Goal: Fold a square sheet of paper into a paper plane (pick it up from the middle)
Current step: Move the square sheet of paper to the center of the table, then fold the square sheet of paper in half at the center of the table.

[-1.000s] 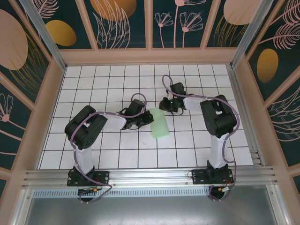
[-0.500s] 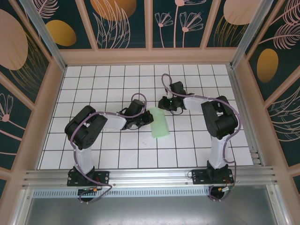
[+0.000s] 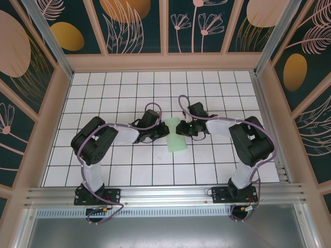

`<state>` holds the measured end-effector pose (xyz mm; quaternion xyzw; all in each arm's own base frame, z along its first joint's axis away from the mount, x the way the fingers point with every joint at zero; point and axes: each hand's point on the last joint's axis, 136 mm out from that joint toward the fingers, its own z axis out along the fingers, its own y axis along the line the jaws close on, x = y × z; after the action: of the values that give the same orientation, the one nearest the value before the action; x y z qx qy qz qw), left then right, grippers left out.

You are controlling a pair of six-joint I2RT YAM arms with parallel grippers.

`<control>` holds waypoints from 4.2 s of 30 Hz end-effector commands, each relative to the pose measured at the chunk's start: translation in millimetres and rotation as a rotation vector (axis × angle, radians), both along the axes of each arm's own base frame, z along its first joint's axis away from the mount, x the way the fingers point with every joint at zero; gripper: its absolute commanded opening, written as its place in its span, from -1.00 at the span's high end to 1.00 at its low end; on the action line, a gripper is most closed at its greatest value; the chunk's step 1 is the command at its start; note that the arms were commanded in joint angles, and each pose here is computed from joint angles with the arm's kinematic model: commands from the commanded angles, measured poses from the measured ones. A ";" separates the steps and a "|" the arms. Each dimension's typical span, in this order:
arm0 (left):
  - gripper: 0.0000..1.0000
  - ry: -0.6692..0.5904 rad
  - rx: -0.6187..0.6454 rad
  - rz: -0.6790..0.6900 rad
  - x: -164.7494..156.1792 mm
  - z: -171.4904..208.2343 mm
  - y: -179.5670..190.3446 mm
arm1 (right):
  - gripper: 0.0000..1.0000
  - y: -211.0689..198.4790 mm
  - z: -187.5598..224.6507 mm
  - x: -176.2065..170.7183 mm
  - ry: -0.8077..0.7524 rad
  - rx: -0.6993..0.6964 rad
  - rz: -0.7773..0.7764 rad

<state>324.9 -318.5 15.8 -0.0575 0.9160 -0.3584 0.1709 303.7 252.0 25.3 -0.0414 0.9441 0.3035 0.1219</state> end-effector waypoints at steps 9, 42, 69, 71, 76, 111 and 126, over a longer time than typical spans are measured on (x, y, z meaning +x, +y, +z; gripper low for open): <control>0.67 -0.048 0.016 -0.001 -6.9 28.2 14.9 | 0.66 16.9 -11.2 -34.7 0.020 -0.009 0.093; 0.76 -0.041 -0.132 -0.110 14.9 30.5 -25.0 | 0.75 22.7 -8.0 -24.6 0.024 0.051 -0.033; 0.80 0.046 0.036 -0.049 13.3 -24.5 -3.7 | 0.74 20.1 -13.1 -52.4 0.087 0.038 0.043; 0.81 0.051 0.053 -0.037 13.4 -28.5 -0.3 | 0.74 18.1 -18.2 -58.1 0.106 0.029 0.045; 0.81 0.063 0.090 -0.007 13.6 -36.6 6.9 | 0.75 12.8 -26.7 -72.5 0.143 0.007 0.061; 0.81 0.091 0.133 0.040 6.6 -54.8 21.4 | 0.73 26.0 -20.7 -110.5 0.161 0.038 0.135; 0.81 0.088 0.144 0.048 7.0 -57.0 24.0 | 0.73 9.1 -29.1 -158.5 0.228 -0.020 0.226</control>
<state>346.0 -335.5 15.6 -0.0444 0.9074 -0.3820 0.1695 187.5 283.6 16.0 -0.1108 0.9310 0.3433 0.0564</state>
